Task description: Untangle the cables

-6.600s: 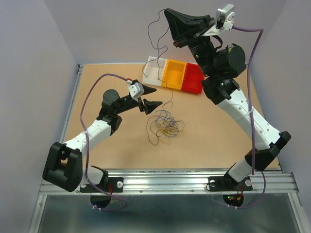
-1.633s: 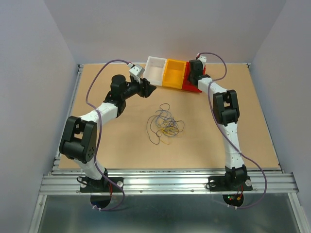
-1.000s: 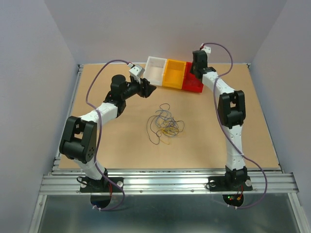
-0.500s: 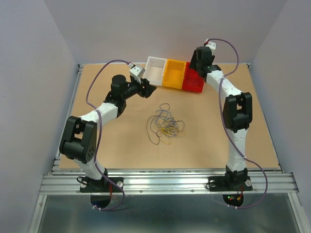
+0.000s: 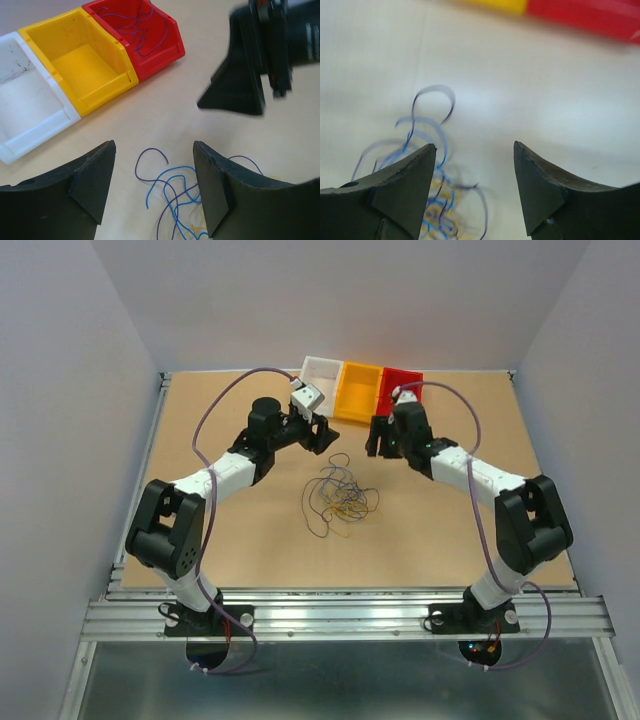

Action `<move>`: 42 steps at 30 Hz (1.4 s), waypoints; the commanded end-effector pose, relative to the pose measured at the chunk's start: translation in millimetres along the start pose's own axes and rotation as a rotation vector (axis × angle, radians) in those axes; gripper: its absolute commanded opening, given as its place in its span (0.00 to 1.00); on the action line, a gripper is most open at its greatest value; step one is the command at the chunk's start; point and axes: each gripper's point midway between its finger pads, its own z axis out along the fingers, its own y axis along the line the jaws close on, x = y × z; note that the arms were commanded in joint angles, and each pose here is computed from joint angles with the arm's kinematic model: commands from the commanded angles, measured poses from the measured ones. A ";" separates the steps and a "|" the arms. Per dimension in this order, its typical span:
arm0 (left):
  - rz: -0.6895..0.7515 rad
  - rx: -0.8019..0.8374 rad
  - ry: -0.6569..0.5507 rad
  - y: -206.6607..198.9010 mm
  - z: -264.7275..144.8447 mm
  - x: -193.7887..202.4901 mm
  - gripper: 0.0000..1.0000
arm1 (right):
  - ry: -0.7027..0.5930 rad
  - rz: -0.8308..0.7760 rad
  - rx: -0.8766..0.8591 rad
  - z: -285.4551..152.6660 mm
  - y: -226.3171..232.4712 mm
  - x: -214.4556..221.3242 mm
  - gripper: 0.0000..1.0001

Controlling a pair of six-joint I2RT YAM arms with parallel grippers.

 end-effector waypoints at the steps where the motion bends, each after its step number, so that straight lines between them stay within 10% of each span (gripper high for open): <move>1: 0.075 -0.036 -0.051 11.3 0.5 -31.4 0.75 | 0.085 -0.150 -0.178 -16.9 38.9 68.0 0.70; 23: 0.088 -0.061 -0.052 15.7 -0.6 -34.0 0.75 | 0.016 -0.148 -0.373 -50.7 47.0 125.3 0.31; 42: 0.088 -0.065 -0.044 18.0 1.8 -31.5 0.75 | 0.074 -0.178 -0.355 -44.1 43.1 140.7 0.17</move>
